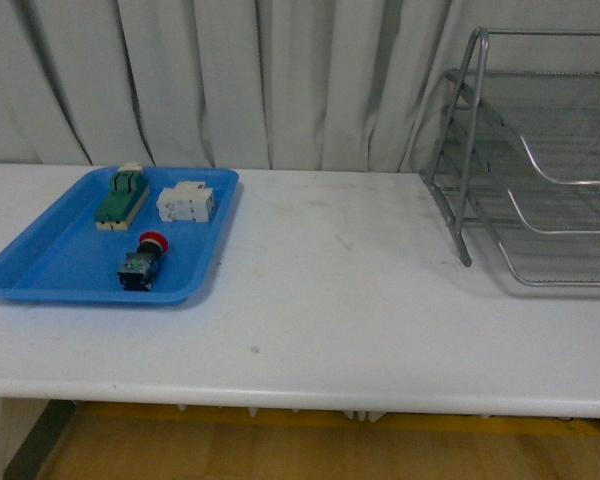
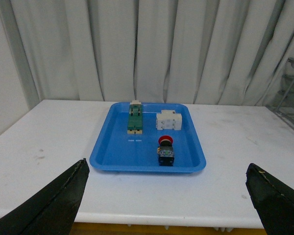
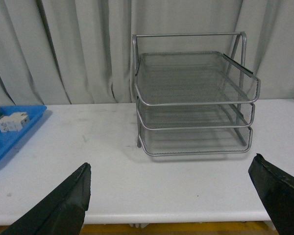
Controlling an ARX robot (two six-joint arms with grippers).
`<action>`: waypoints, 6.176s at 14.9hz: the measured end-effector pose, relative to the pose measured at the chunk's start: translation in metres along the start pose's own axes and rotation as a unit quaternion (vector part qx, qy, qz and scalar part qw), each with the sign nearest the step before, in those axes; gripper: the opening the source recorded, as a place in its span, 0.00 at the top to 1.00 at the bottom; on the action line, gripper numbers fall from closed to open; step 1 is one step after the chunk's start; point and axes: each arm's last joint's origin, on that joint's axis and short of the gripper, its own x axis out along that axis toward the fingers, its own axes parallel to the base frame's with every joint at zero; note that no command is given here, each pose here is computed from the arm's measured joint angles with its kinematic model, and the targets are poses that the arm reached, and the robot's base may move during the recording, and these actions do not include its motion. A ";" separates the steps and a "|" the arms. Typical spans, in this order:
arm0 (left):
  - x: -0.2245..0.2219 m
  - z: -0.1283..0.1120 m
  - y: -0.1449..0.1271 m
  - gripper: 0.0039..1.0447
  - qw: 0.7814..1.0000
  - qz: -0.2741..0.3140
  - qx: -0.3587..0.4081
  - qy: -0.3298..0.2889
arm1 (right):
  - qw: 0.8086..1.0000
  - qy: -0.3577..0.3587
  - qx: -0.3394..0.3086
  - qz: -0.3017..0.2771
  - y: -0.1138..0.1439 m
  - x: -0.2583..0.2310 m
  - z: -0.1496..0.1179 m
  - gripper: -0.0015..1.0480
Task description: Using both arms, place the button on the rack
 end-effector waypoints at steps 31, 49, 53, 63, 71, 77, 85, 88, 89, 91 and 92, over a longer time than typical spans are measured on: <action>0.000 0.000 0.000 0.06 1.000 0.000 0.000 0.000 | 1.000 0.000 0.000 0.000 0.000 0.000 0.000 0.06; 0.000 0.000 0.000 0.06 1.000 0.000 0.000 0.000 | 1.000 0.000 0.000 0.000 0.000 0.000 0.000 0.52; 0.000 0.000 0.000 0.06 1.000 0.000 0.000 0.000 | 1.000 0.000 -0.002 0.000 0.000 0.000 0.000 0.39; 0.000 0.000 0.000 0.06 1.000 0.000 0.000 0.000 | 0.985 0.088 0.148 0.000 -0.047 0.070 0.058 0.06; 0.000 0.000 0.000 0.06 1.000 0.000 0.000 0.000 | 0.900 0.050 0.417 -0.115 -0.185 0.202 0.012 0.06; 0.000 0.000 0.000 0.06 1.000 0.000 0.000 0.000 | 0.811 0.102 0.570 -0.081 -0.149 0.252 -0.065 0.06; 0.000 0.000 0.000 0.06 1.000 0.000 0.000 0.000 | 0.802 0.146 0.575 -0.061 -0.119 0.269 -0.098 0.06; 0.000 0.000 0.000 0.06 1.000 0.000 0.000 0.000 | 0.801 0.153 0.575 -0.070 -0.125 0.279 -0.103 0.06; 0.000 0.000 0.000 0.06 1.000 0.000 0.000 0.000 | 0.803 0.152 0.571 -0.071 -0.127 0.284 -0.103 0.06; 0.000 0.000 0.000 0.06 1.000 0.000 0.000 0.000 | 0.807 0.149 0.567 -0.069 -0.129 0.291 -0.102 0.06; 0.000 0.000 0.000 0.06 1.000 0.000 0.000 0.000 | 0.808 0.149 0.566 -0.066 -0.128 0.296 -0.099 0.06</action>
